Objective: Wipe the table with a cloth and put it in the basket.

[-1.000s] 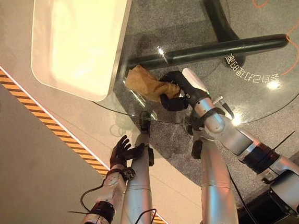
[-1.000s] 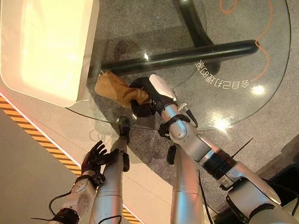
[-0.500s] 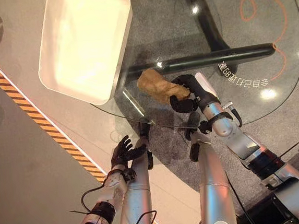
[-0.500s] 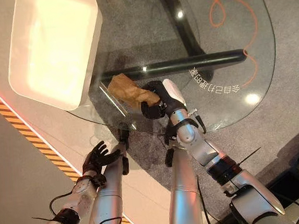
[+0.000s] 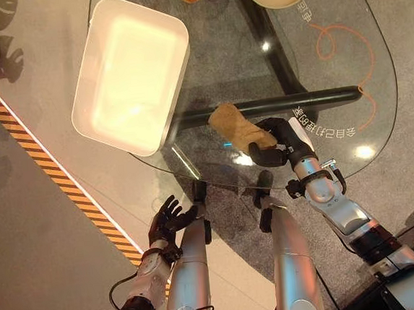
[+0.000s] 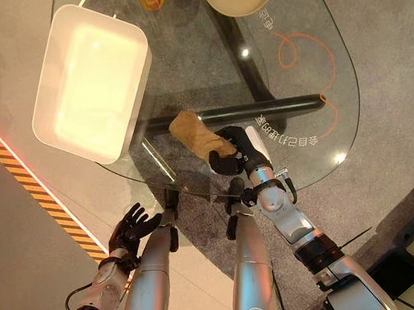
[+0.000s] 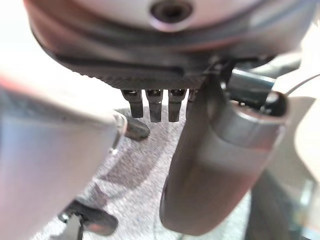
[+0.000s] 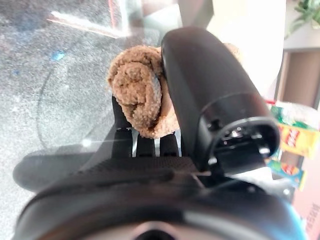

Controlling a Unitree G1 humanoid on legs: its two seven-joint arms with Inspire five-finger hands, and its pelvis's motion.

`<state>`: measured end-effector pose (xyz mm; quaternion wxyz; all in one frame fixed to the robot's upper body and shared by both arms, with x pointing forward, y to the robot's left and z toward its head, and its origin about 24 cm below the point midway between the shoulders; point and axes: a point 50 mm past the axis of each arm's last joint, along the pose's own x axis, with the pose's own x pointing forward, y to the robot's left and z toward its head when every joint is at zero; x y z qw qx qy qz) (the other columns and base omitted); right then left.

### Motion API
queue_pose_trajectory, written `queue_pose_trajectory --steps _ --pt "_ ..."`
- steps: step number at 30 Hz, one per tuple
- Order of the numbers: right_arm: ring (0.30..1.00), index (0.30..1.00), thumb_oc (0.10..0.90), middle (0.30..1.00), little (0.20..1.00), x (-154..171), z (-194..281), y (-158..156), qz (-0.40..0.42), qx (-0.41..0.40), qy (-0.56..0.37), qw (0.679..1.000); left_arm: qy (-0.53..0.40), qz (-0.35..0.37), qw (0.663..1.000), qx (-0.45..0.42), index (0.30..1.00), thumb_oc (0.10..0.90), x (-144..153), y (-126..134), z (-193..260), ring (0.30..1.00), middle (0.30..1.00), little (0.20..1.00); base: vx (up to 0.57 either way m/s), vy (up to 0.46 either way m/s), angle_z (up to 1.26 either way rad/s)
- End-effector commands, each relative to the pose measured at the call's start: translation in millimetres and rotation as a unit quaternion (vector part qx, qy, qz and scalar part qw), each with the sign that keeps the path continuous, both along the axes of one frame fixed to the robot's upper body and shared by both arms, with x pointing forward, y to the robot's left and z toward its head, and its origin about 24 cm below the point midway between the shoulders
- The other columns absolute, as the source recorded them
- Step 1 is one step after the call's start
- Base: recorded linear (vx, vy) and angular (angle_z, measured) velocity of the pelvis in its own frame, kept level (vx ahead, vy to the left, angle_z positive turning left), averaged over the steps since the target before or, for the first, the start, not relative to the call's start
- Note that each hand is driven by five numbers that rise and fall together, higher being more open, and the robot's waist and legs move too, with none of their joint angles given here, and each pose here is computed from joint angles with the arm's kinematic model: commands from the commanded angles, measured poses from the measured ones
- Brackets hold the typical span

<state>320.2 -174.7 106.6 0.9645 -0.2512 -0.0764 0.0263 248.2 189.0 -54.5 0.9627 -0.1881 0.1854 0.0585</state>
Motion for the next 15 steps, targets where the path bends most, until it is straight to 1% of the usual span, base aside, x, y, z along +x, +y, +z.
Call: queue_pose_trajectory --steps 1,5,6,9,11,15 --pt "0.300 0.300 0.100 0.300 0.200 -24 64 21 0.092 0.081 -0.168 0.978 -0.030 0.027 0.999 -0.022 0.900 0.800 -20 21 5 0.900 0.900 0.900 -0.01 -0.032 0.02" --pt "0.300 0.300 0.100 0.300 0.200 -33 59 12 0.083 0.099 -0.178 0.975 -0.070 0.000 0.994 -0.088 0.900 0.800 -22 17 19 0.900 0.900 0.900 0.00 -0.033 0.05" --pt "0.300 0.300 0.100 0.300 0.200 -33 59 12 0.083 0.099 -0.178 0.975 -0.070 0.000 0.994 -0.088 0.900 0.800 -22 17 19 0.900 0.900 0.900 -0.01 -0.026 0.05" --pt "0.300 0.300 0.100 0.300 0.200 -40 62 6 0.078 0.109 -0.194 0.972 -0.114 -0.023 0.982 -0.152 0.900 0.800 -21 8 37 0.900 0.900 0.900 -0.01 -0.015 0.03" --pt "0.300 0.300 0.100 0.300 0.200 -42 63 5 0.077 0.114 -0.200 0.970 -0.131 -0.034 0.975 -0.174 0.900 0.800 -20 4 44 0.900 0.900 0.900 -0.01 -0.016 0.01" --pt "0.300 0.300 0.100 0.300 0.200 -50 72 7 0.105 0.097 -0.220 0.965 -0.170 -0.070 0.956 -0.227 0.900 0.800 -18 -5 63 0.900 0.900 0.900 0.00 -0.008 0.00"
